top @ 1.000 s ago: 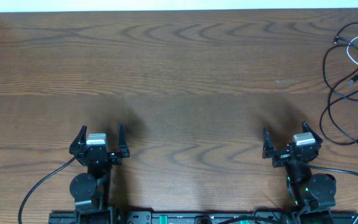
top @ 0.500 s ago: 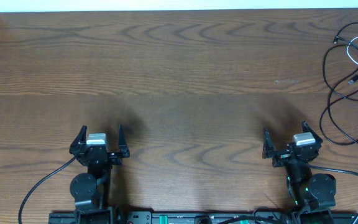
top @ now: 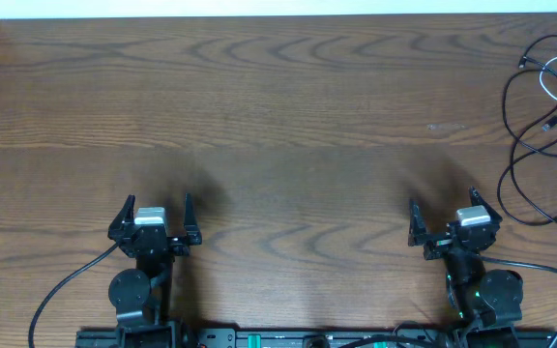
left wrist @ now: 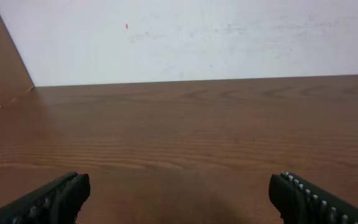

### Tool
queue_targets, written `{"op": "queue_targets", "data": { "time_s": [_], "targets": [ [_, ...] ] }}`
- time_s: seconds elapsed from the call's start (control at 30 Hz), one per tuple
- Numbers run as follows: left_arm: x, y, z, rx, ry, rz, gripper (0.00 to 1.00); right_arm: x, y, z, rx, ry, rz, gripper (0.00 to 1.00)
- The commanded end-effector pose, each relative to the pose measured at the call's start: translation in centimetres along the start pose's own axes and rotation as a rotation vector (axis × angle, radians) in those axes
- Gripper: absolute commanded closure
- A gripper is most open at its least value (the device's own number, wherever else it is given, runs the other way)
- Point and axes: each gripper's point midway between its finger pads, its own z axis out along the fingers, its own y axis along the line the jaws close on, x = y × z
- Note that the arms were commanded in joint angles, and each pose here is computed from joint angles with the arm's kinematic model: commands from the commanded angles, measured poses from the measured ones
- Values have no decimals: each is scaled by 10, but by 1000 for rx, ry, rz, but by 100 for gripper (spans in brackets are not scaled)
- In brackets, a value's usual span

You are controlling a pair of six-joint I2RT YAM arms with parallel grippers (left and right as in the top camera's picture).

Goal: Untangle cables

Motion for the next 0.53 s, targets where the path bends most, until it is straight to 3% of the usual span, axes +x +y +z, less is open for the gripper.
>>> {"op": "queue_targets", "data": {
  "time_s": [0.0, 0.5],
  "targets": [
    [17, 1, 1, -6, 52, -2, 2, 1, 2, 0, -6, 2, 16, 1],
    [17, 1, 1, -6, 52, -3, 2, 1, 2, 0, -6, 2, 16, 1]
  ]
}}
